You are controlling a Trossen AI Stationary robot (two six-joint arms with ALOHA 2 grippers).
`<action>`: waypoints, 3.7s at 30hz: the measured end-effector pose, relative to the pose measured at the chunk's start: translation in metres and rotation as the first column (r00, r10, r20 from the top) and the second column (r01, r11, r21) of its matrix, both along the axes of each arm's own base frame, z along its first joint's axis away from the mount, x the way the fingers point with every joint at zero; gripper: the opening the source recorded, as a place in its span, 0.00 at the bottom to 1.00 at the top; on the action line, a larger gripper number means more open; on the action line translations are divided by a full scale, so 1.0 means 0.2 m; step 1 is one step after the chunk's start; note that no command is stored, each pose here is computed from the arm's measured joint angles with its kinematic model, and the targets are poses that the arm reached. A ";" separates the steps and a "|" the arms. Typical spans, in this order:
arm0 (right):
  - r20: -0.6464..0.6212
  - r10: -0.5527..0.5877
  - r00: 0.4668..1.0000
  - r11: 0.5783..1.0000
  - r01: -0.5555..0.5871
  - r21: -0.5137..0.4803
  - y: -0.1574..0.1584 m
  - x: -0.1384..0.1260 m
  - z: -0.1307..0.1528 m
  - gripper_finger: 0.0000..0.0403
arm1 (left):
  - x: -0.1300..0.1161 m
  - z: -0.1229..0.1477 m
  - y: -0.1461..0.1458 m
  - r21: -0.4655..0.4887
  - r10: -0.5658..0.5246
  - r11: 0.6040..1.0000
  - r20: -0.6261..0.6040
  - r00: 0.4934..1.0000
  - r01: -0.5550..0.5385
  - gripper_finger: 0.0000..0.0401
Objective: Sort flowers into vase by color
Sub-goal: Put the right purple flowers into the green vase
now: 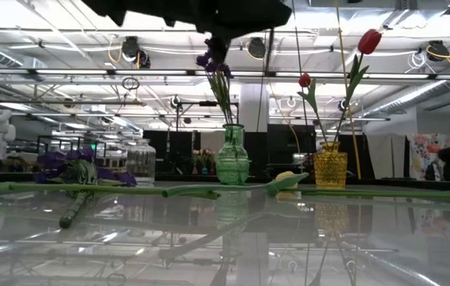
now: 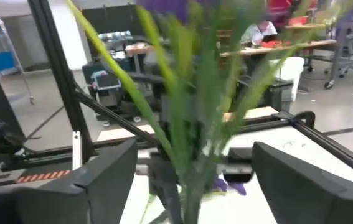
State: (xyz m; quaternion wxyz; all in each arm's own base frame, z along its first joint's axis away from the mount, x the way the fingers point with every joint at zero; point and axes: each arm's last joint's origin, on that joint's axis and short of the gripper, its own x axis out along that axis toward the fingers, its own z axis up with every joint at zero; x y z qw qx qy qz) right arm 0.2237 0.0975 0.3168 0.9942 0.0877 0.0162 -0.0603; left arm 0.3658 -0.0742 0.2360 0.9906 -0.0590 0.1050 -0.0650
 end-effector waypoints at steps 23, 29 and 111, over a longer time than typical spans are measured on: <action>0.073 0.101 0.992 0.995 -0.099 -0.029 -0.03 0.20 -0.08 0.66 | -0.10 0.01 -0.02 0.058 0.028 0.998 -0.195 0.980 -0.017 0.04; 0.075 0.092 0.993 0.996 -0.091 -0.008 -0.03 0.20 -0.08 0.36 | -0.10 0.01 -0.02 0.058 0.027 0.998 -0.194 0.981 -0.016 0.05; 0.012 -0.449 0.893 0.881 0.445 -0.159 -1.04 0.36 -0.28 0.27 | -0.45 0.22 0.17 0.257 0.616 0.787 -0.275 0.738 -0.561 0.76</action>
